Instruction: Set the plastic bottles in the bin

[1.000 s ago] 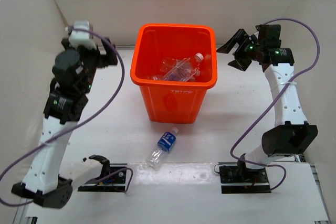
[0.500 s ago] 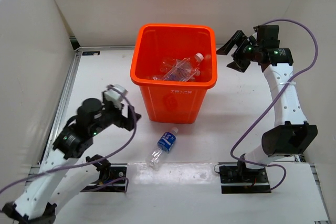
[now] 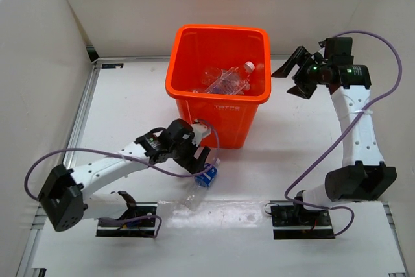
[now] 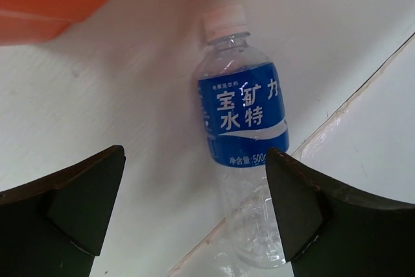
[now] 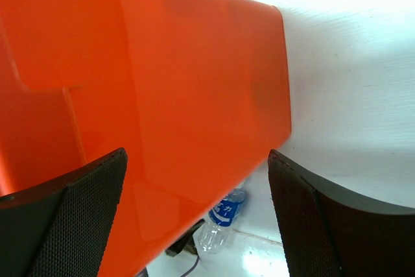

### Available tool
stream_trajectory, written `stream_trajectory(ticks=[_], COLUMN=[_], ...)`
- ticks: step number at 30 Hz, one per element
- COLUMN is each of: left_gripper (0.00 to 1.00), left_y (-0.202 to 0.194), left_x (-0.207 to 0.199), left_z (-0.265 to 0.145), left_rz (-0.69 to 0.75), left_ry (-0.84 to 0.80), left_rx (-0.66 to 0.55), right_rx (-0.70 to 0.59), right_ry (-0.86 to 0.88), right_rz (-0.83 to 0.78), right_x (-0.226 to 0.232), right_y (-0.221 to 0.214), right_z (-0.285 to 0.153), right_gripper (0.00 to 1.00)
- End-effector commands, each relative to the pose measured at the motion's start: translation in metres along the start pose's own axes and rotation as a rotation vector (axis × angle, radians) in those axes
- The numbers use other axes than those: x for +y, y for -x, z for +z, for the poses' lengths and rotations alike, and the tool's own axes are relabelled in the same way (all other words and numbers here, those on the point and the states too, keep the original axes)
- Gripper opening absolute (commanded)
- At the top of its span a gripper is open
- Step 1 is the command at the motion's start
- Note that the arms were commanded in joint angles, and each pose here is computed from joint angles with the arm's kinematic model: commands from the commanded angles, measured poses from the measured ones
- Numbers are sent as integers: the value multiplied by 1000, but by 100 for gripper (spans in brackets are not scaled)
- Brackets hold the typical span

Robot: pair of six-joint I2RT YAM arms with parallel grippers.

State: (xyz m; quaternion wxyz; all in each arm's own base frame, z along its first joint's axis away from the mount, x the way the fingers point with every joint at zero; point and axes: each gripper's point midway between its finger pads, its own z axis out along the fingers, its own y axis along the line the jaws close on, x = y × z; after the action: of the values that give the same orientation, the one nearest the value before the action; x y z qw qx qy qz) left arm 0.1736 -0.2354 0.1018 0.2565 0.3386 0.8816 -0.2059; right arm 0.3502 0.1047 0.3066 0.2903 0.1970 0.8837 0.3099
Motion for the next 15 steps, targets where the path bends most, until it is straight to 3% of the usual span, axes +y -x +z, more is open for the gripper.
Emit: stream_trajectory(ticks=[1, 5, 15], left_gripper=[100, 100, 100], left_y=[16, -15, -45], left_x=[-16, -26, -48], left_z=[8, 37, 58], left_rz=[2, 6, 25], left_ry=[-58, -89, -178], left_rx=[-27, 127, 223], right_rx=[-42, -52, -44], right_ry=[-1, -7, -22], right_rz=[-20, -28, -43], right_x=[-4, -6, -10], right_y=[2, 2, -5], right_z=[-25, -32, -37], right_gripper=[90, 90, 90])
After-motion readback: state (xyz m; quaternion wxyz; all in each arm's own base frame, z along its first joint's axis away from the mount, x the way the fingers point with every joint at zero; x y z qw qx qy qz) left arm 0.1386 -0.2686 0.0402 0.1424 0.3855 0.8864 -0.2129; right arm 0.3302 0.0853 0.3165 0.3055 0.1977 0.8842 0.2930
